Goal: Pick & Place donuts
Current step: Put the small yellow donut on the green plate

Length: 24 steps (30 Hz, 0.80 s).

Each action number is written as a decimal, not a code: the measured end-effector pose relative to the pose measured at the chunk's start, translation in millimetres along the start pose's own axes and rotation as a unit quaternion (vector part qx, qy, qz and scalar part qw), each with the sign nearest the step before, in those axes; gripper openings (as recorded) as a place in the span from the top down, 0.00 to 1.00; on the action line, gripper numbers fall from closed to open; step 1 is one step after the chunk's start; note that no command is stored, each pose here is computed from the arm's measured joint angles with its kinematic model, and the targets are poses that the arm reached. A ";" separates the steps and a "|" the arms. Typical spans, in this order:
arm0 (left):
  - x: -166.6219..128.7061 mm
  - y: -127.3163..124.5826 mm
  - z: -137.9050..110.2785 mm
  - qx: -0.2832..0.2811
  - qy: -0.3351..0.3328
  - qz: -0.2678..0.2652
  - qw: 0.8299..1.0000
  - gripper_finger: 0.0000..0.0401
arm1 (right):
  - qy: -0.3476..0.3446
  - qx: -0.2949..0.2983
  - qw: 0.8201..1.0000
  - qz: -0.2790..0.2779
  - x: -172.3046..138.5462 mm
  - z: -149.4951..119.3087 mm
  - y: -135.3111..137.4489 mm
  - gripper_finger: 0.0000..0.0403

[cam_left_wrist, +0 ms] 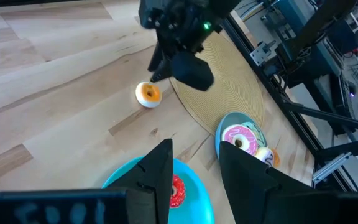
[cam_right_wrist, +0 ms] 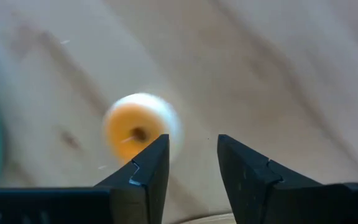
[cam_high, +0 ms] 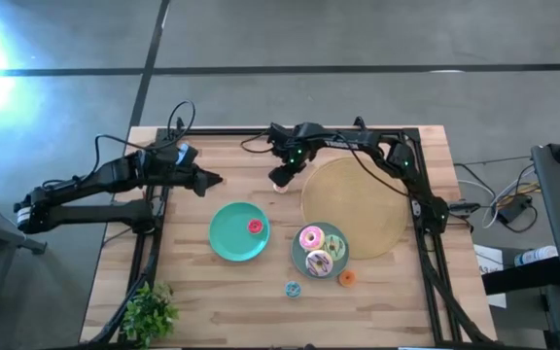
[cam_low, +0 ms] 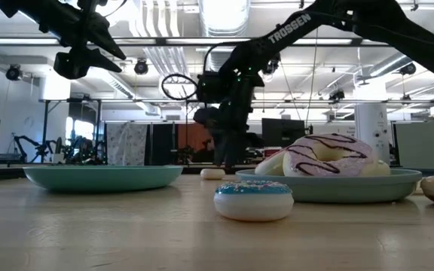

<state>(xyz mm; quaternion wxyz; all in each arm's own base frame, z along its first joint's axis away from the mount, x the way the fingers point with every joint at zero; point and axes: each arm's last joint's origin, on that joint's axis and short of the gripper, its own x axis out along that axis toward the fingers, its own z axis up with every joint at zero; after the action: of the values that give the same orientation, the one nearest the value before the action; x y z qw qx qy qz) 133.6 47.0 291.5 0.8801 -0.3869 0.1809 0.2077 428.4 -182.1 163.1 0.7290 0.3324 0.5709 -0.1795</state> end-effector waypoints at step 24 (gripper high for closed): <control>113.8 1.6 8.7 -0.001 0.062 -0.020 0.998 0.74 | -0.217 -0.043 0.973 -0.065 -173.1 -79.3 61.2 0.68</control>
<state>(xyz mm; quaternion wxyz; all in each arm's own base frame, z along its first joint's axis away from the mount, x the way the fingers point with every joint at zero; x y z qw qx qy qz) 230.7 80.2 241.6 0.8710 -0.4030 0.2269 0.1656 361.9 -104.0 334.8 0.8359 0.2155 0.4266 -0.2699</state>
